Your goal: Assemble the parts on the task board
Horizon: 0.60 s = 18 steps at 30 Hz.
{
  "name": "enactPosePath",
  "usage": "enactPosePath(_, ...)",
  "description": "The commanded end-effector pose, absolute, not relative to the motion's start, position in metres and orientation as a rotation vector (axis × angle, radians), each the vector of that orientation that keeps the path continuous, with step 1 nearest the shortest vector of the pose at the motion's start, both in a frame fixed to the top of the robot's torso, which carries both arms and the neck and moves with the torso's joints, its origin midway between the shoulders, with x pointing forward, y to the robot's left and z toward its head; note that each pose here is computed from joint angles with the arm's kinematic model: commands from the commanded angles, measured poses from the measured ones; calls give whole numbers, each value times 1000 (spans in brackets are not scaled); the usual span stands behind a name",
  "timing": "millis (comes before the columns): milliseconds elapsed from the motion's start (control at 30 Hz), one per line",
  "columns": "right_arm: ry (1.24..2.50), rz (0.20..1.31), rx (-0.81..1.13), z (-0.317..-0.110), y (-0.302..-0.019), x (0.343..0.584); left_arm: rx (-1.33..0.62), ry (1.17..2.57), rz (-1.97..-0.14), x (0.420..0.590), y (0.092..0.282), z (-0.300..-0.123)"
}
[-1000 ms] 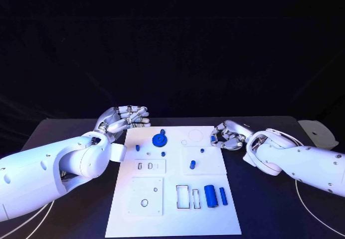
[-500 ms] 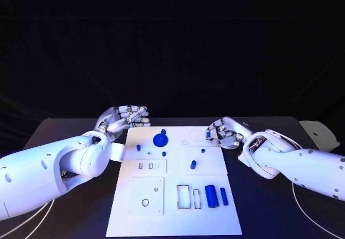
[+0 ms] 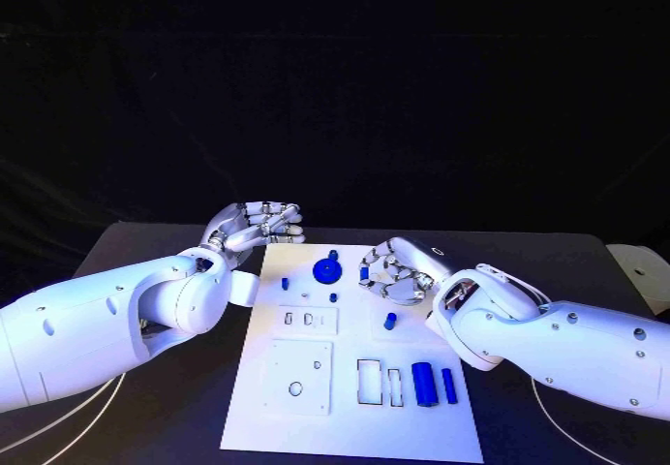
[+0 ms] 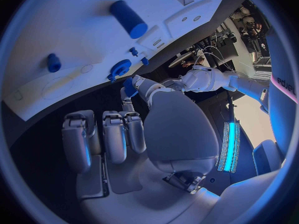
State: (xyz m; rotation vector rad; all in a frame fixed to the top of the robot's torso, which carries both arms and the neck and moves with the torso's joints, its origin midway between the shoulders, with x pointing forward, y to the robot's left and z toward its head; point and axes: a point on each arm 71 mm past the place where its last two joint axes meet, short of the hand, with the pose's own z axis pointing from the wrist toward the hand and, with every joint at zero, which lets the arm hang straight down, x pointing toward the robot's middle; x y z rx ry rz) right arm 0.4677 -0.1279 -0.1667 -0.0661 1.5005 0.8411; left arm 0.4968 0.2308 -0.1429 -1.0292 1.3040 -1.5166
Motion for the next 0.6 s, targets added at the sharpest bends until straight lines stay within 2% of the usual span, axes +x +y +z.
enactPosePath(33,1519,795,-118,-172,-112,464,-1026,1301,-1530,497,229,-143)
enactPosePath(333,1567,832,-204,-194,-66,449,-1026,1298,-1526,499,229,-144)
enactPosePath(600,1588,824,-269,-208,-48,442,-1026,1298,-1527,499,228,-144)
